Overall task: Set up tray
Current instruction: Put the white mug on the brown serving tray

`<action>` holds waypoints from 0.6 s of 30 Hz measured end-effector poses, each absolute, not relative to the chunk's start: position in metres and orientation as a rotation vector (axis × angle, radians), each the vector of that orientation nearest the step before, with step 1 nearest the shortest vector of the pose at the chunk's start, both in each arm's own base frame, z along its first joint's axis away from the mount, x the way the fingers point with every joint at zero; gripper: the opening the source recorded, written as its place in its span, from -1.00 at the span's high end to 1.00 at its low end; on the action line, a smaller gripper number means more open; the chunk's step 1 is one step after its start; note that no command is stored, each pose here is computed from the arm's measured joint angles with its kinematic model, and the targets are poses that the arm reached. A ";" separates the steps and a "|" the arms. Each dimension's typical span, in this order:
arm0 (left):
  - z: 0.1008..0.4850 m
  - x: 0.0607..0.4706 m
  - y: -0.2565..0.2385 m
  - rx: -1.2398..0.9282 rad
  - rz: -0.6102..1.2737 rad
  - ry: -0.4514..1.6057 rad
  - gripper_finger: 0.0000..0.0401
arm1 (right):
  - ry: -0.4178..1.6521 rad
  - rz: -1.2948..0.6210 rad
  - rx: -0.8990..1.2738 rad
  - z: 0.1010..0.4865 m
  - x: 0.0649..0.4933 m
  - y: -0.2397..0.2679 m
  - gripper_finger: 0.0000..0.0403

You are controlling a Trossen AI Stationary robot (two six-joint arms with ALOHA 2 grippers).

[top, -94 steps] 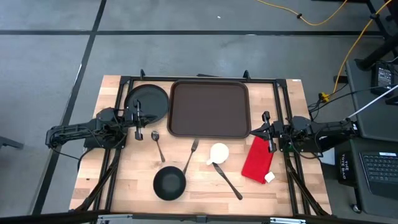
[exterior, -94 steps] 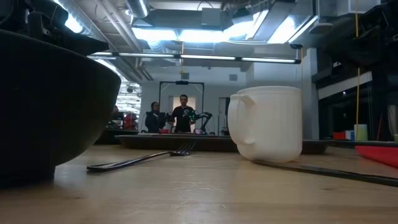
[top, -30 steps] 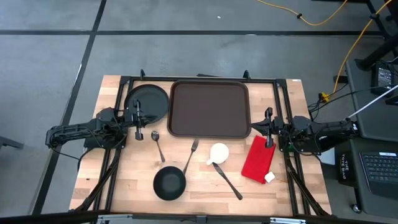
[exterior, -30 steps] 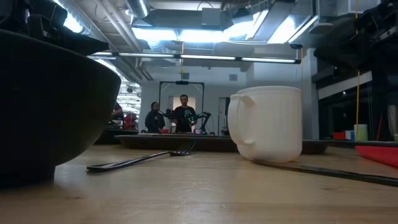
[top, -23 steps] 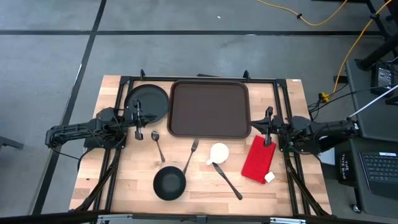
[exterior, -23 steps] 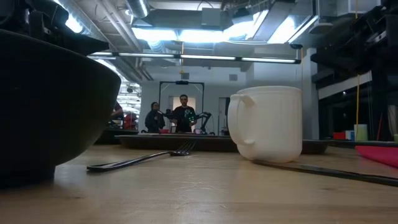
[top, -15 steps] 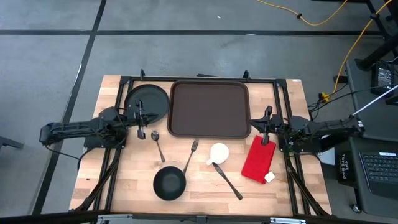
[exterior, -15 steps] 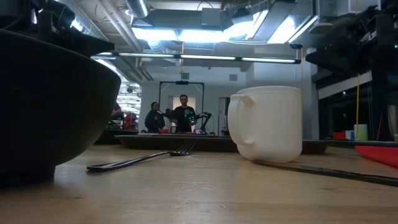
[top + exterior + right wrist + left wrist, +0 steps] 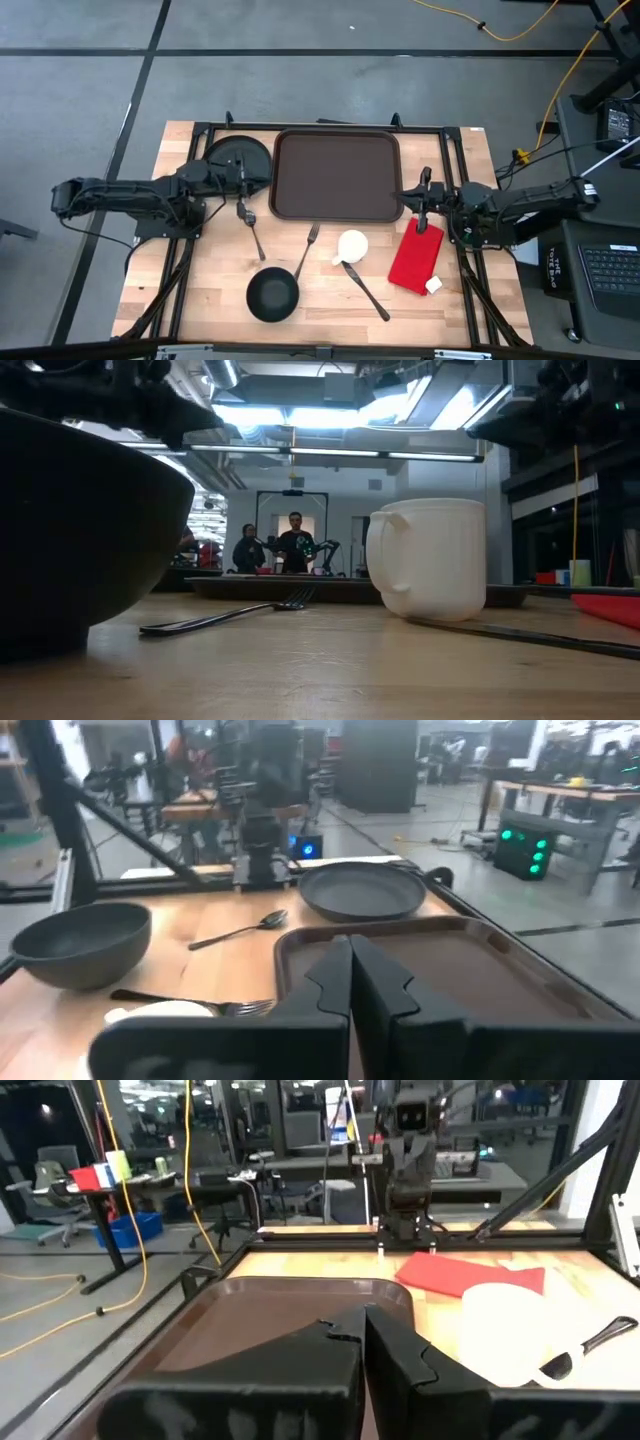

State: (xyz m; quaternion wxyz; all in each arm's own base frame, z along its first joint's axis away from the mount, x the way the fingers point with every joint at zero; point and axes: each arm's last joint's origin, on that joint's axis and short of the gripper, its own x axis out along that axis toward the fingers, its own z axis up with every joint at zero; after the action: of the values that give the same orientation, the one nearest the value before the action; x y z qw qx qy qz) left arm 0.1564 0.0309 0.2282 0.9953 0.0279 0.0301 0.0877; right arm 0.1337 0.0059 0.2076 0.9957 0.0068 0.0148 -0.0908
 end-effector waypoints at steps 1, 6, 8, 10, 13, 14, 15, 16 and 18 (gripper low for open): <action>0.230 0.159 0.031 0.065 0.171 0.066 1.00 | 0.047 -0.182 0.010 0.211 0.137 0.006 0.98; 0.232 0.169 0.024 0.110 0.115 0.094 0.99 | 0.152 -0.176 0.033 0.213 0.152 0.009 0.97; 0.230 0.171 0.019 0.125 0.087 0.106 1.00 | 0.205 -0.159 0.033 0.210 0.158 0.013 0.97; 0.229 0.173 0.015 0.134 0.079 0.113 1.00 | 0.249 -0.148 0.038 0.211 0.164 0.017 0.97; 0.229 0.173 0.011 0.146 0.124 0.112 0.99 | 0.305 -0.142 0.049 0.220 0.175 0.023 0.98; 0.229 0.173 0.010 0.147 0.141 0.111 0.99 | 0.323 -0.138 0.051 0.223 0.179 0.025 0.98; 0.229 0.173 0.009 0.148 0.152 0.113 0.99 | 0.340 -0.135 0.058 0.225 0.184 0.027 0.98; 0.229 0.173 0.008 0.145 0.155 0.114 1.00 | 0.356 -0.131 0.059 0.228 0.188 0.029 0.98; 0.229 0.173 0.006 0.142 0.138 0.113 1.00 | 0.403 -0.121 0.046 0.230 0.197 0.033 0.97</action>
State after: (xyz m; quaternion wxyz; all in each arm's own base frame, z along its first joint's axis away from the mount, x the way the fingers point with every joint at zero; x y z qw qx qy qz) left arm 0.1734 0.0063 0.2289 0.9935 0.0709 0.0564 0.0690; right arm 0.1970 0.0335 0.2296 0.9776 0.0227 0.2002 -0.0602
